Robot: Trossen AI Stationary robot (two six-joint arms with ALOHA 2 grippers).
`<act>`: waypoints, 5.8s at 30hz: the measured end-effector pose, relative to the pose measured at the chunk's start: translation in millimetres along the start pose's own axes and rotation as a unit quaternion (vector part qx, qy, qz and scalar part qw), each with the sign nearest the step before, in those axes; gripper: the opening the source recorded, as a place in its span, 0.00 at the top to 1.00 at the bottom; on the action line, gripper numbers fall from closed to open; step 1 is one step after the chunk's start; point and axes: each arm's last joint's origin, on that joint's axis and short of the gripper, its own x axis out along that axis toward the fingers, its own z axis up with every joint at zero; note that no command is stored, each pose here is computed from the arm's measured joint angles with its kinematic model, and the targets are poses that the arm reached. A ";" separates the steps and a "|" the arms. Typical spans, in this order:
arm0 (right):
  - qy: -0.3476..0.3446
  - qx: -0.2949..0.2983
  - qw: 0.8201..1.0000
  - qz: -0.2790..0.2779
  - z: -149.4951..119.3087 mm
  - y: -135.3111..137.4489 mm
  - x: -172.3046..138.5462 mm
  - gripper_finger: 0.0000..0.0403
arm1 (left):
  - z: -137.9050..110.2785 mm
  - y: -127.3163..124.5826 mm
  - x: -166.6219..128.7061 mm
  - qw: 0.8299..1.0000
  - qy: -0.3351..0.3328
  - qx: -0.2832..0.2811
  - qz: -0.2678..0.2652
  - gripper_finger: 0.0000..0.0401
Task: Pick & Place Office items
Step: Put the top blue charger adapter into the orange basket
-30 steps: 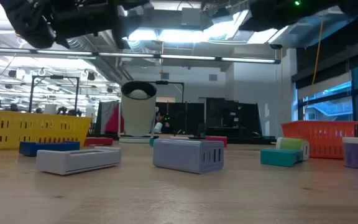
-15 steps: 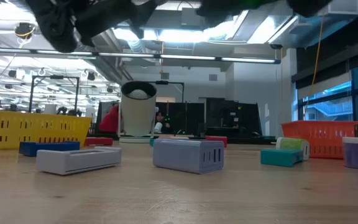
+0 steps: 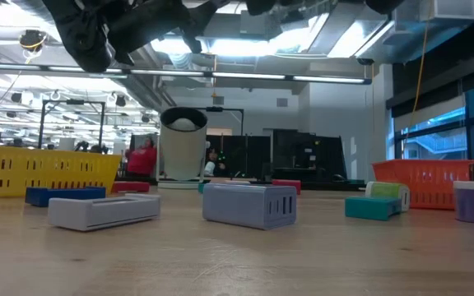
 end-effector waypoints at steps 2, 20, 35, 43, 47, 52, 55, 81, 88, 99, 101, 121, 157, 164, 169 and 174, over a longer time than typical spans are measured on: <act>0.003 0.011 1.000 0.003 -0.8 2.0 -0.2 0.46 | 0.0 0.1 0.0 1.000 0.001 0.001 -0.001 0.47; -0.012 0.020 1.000 0.010 -1.2 17.7 -2.4 0.35 | 3.0 -0.8 22.9 0.999 0.038 -0.006 -0.019 0.47; -0.008 0.023 1.000 -0.009 5.1 13.6 17.5 0.33 | 0.5 -5.4 25.9 0.999 0.038 -0.013 -0.020 0.47; 0.025 -0.014 0.999 -0.043 6.4 26.5 36.6 0.45 | -0.8 -5.4 25.3 0.998 0.046 -0.022 -0.024 0.47; 0.031 -0.024 0.998 -0.051 11.9 26.6 36.1 0.56 | 0.8 -4.8 24.8 0.998 0.046 -0.036 -0.032 0.47; 0.039 -0.029 0.997 -0.057 12.2 26.4 35.4 0.61 | 1.7 -4.4 24.6 0.997 0.048 -0.043 -0.038 0.47; 0.040 -0.029 0.997 -0.056 13.6 27.9 33.7 0.61 | 1.4 -4.3 24.6 0.997 0.049 -0.044 -0.037 0.47; 0.056 -0.067 0.995 -0.045 23.9 23.4 23.9 0.68 | 0.4 -4.1 24.9 0.997 0.055 -0.042 -0.040 0.43; 0.056 -0.063 0.996 -0.039 26.1 22.6 21.8 0.68 | 0.2 -4.2 24.9 0.997 0.057 -0.042 -0.042 0.43; 0.058 -0.052 0.996 -0.049 34.8 6.8 17.7 0.69 | 4.0 -1.8 24.7 0.998 0.048 -0.032 -0.041 0.39; 0.057 -0.045 0.996 -0.056 39.0 -0.7 15.9 0.69 | 4.8 0.6 23.9 0.998 0.050 -0.030 -0.038 0.39; 0.222 0.238 0.943 0.063 19.6 -157.8 -101.8 0.69 | 98.1 -10.5 -28.7 0.985 0.152 0.066 -0.038 0.40; 0.563 0.403 0.697 0.185 -100.2 -90.4 -204.7 0.70 | 36.2 -53.2 -112.8 0.940 0.227 0.136 0.216 0.44; 0.561 0.416 0.683 0.212 -111.0 -56.7 -204.9 0.70 | 35.8 -53.5 -112.8 0.939 0.227 0.139 0.219 0.44; 0.580 0.397 0.681 0.206 -123.7 -37.4 -206.4 0.70 | 35.8 -53.4 -112.9 0.938 0.227 0.141 0.220 0.44; 0.594 0.383 0.679 0.200 -134.1 -29.8 -209.7 0.70 | 35.6 -53.7 -112.8 0.939 0.229 0.139 0.214 0.44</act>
